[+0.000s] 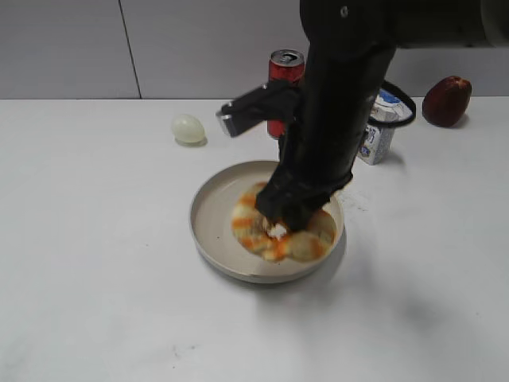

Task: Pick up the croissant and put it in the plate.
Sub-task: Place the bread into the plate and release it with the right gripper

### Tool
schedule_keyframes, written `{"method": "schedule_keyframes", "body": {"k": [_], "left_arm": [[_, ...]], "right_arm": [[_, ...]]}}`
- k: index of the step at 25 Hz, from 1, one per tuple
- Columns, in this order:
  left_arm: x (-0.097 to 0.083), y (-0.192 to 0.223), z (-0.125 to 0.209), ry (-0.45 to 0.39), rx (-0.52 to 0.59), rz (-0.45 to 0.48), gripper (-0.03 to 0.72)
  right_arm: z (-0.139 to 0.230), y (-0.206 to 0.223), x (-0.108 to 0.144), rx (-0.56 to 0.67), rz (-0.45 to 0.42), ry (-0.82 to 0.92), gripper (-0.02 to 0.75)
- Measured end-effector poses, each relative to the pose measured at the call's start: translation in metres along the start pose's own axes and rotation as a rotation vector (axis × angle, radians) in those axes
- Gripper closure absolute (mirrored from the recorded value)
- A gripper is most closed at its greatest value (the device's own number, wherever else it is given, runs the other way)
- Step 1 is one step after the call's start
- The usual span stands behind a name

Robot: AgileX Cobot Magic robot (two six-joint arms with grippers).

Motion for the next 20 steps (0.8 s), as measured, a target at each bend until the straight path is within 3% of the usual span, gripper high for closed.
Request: {"method": "schedule_keyframes", "body": {"k": [3,6,16,18,20], "left_arm": [[0.000,0.000,0.000,0.000,0.000,0.000,0.461],[0.000,0.000,0.000,0.000,0.000,0.000,0.461],[0.000,0.000,0.000,0.000,0.000,0.000,0.461],[0.000,0.000,0.000,0.000,0.000,0.000,0.461],[0.000,0.000,0.000,0.000,0.000,0.000,0.461]], "right_arm": [[-0.034,-0.005,-0.022,-0.143,0.106,-0.032,0.565],[-0.051,0.009,-0.035,-0.203,0.176,-0.044,0.565],[-0.043,0.078,-0.045,-0.075,0.200,-0.066,0.562],[-0.043,0.080,-0.043,-0.074,0.187,-0.055,0.465],[-0.045,0.077,-0.043,-0.075,0.183,-0.048,0.265]]}}
Point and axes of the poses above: a point on each arm's last joint axis where the gripper is mounted, y pointing out along that axis toward the gripper, x along the wrist's bending axis when the last joint is at zero, z = x × y, the point moved 8 cm from there along y, pointing out along that axis toward the gripper, and after that the axes turned 3 degrees about -y, right-handed, at the moved point
